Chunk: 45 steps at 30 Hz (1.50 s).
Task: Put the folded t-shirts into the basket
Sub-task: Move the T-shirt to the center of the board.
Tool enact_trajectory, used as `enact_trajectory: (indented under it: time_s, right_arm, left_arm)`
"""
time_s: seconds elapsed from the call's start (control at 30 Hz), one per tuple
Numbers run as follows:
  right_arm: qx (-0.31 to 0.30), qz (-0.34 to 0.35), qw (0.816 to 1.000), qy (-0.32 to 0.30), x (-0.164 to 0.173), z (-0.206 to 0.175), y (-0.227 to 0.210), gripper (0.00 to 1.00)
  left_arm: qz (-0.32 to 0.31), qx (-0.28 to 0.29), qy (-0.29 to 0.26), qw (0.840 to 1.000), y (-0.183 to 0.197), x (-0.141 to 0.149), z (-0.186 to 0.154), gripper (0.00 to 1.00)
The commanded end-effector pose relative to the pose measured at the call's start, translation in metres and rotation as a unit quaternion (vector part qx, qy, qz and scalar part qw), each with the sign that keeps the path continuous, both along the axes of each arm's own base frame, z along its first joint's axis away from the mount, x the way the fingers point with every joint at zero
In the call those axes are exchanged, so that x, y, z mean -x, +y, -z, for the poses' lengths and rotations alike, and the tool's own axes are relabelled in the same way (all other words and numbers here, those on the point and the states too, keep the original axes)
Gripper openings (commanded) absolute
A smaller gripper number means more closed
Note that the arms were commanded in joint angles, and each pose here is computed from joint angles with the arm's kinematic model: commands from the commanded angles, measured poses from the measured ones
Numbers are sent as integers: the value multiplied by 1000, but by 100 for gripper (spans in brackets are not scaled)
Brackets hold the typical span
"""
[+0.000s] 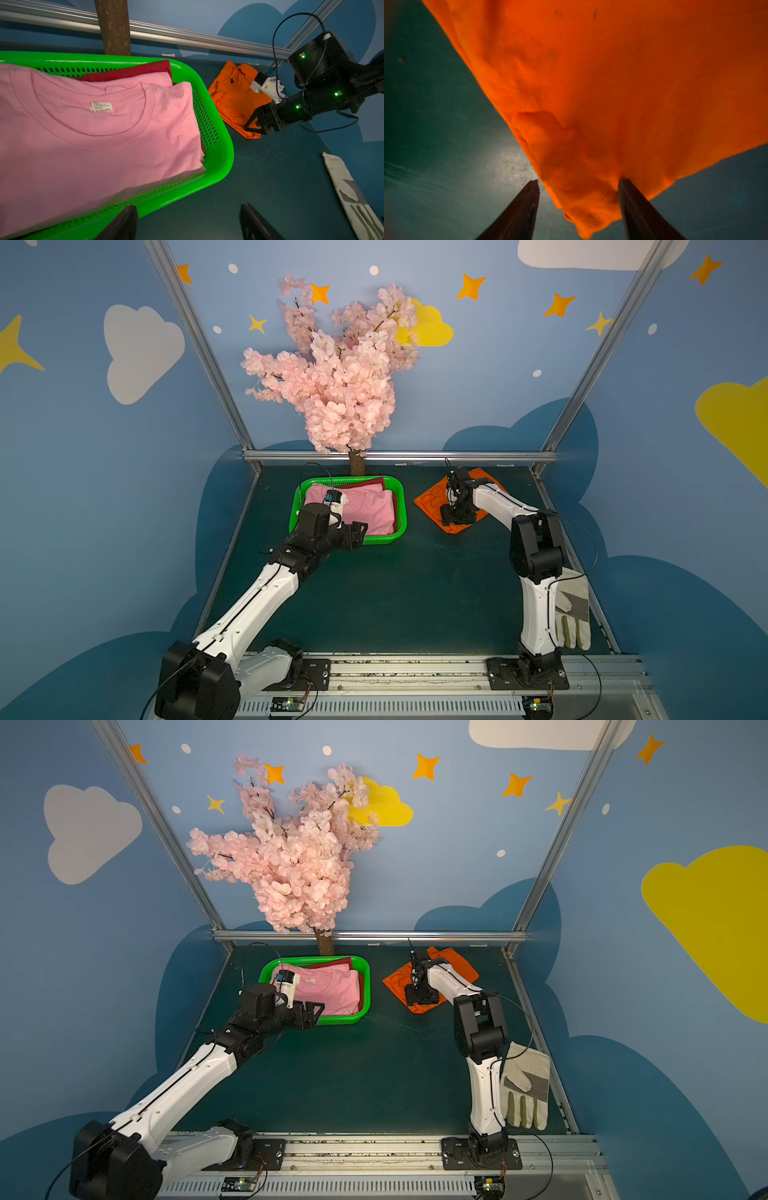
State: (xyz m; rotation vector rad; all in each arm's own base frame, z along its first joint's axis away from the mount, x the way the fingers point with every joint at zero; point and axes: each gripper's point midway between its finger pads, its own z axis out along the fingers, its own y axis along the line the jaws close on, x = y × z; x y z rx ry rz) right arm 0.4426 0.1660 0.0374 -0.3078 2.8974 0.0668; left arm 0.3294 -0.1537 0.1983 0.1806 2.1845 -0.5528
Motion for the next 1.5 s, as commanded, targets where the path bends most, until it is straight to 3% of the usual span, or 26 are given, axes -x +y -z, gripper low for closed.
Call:
enact_trajectory:
  time_s: [0.0, 0.23, 0.37, 0.57, 0.7, 0.77, 0.9, 1.03, 1.23, 1.47]
  right_arm:
    - [26, -12, 999, 25, 13, 0, -6, 58]
    - [36, -10, 997, 63, 41, 13, -14, 30]
    - [12, -4, 997, 81, 64, 18, -12, 17]
    - [-58, 1, 995, 81, 109, 9, 5, 8]
    - [-97, -12, 992, 80, 160, 2, 26, 8]
    - [-115, -11, 990, 78, 190, 1, 39, 9]
    - [-210, -37, 975, 68, 243, -11, 96, 12]
    - [-242, -99, 964, 57, 265, -35, 133, 25]
    - [-266, -79, 960, 23, 223, -57, 104, 52]
    - [-188, 82, 977, -57, 132, -58, -17, 64]
  left_arm:
    - [2, -9, 12, 1000, -2, 8, 13, 81]
    - [19, -15, 31, 999, -12, 21, 33, 82]
    - [32, -16, 36, 999, -19, 30, 39, 82]
    - [47, -11, 47, 998, -26, 46, 48, 82]
    - [55, -12, 64, 996, -29, 61, 62, 82]
    - [59, -12, 76, 995, -30, 70, 71, 83]
    - [66, -8, 102, 993, -36, 85, 90, 83]
    - [73, -10, 120, 990, -43, 94, 103, 83]
    - [87, 11, 124, 988, -69, 96, 107, 84]
    - [103, -18, 129, 986, -104, 87, 119, 84]
